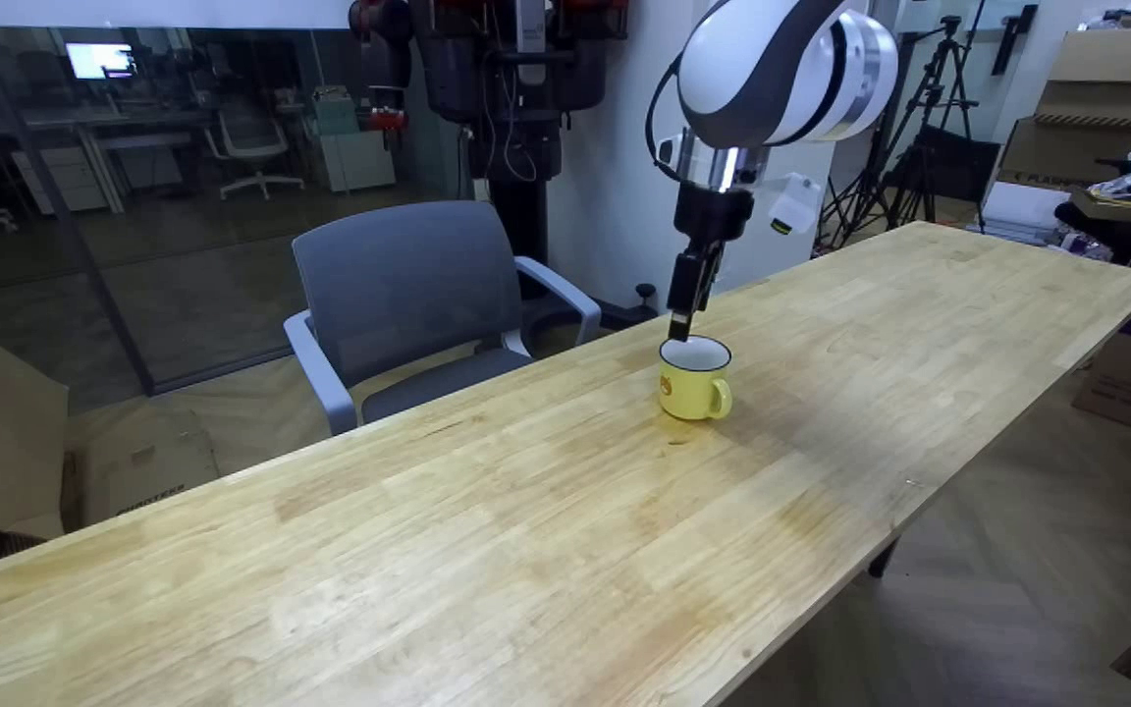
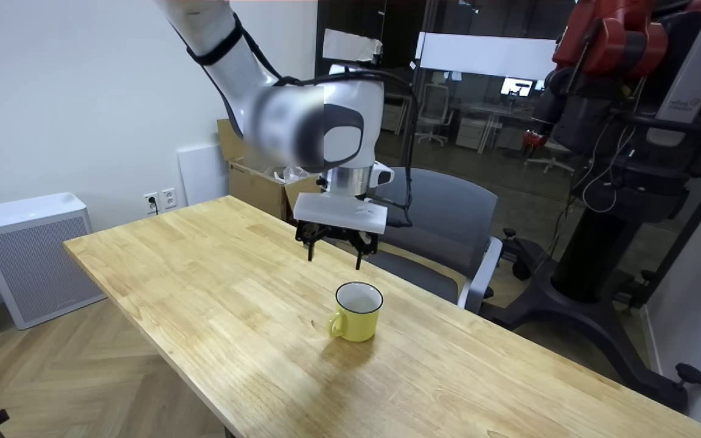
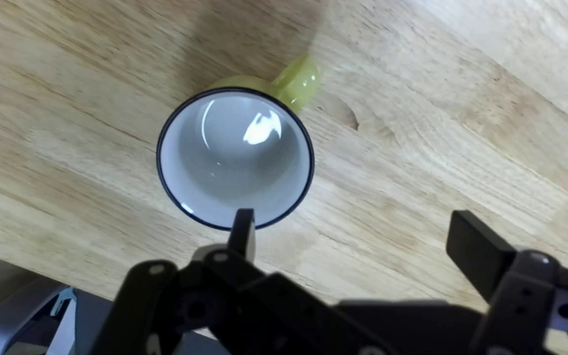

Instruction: Move the yellow mug forwards

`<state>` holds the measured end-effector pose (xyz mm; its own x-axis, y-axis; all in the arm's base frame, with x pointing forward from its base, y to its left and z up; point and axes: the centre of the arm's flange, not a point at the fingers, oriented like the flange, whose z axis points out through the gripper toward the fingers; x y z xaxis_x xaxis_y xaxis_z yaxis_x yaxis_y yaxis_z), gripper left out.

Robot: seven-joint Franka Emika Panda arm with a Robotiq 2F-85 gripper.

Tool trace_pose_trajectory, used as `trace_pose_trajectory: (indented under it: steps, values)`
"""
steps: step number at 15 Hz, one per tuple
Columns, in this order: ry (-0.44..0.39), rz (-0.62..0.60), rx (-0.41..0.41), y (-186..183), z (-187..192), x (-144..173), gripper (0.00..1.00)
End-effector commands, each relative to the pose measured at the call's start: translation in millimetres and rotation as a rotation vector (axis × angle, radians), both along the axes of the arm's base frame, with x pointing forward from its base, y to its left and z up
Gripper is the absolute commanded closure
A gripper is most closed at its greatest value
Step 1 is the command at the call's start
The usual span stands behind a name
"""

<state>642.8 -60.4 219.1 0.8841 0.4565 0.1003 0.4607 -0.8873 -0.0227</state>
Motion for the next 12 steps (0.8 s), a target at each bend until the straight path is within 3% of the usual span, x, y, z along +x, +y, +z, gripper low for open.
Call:
trace_pose_trajectory:
  steps: [1,8,9,12]
  values:
    - [-0.012,-0.031,0.052,-8,-12,12,0.0]
    - [0.054,-0.042,0.025,-27,-44,19,0.0]
    - [0.039,-0.055,0.037,-22,-40,4,0.0]
    - [0.049,-0.05,0.031,-24,-48,7,0.0]
